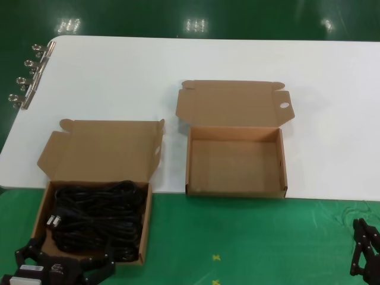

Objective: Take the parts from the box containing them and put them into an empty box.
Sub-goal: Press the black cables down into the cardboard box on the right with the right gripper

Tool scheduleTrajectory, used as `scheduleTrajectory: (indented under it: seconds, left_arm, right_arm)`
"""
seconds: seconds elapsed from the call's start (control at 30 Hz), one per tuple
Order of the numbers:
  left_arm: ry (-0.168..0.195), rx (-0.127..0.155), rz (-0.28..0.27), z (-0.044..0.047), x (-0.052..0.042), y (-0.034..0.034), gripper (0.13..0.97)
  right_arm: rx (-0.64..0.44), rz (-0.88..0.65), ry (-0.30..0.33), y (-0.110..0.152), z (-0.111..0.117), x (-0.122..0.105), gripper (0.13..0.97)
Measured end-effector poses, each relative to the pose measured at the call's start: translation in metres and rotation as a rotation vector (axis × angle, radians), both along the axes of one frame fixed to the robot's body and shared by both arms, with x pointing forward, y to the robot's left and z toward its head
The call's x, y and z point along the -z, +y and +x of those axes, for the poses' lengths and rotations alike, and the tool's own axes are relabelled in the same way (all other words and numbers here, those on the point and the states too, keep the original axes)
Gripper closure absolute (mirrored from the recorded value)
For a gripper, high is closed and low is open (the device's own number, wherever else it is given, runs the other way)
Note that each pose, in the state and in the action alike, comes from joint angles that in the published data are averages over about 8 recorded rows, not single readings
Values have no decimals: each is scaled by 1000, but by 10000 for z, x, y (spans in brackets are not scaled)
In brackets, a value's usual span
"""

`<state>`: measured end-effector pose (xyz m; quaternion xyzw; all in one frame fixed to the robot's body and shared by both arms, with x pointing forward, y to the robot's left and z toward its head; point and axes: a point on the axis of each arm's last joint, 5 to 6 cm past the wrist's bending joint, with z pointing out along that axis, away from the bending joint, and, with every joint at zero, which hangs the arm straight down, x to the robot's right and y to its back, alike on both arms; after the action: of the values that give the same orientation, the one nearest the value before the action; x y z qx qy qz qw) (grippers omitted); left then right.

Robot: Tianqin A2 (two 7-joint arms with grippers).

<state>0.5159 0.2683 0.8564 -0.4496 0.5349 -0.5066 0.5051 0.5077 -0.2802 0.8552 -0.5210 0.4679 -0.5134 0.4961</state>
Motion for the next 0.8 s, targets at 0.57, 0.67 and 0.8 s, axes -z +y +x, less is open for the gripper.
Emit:
scheduleTrajectory:
  seconds: [0.57,0.67,0.8]
  left_arm:
    - [0,0,0,0,0,0,132]
    - [-1,3,5,-1,-10,7,132]
    - [-6,16,25,-2,-49,36,132]
  right_arm:
    - [0,0,0,0,0,0,792]
    - [0,0,0,0,0,0,746]
    - [0,0,0,0,0,0,654]
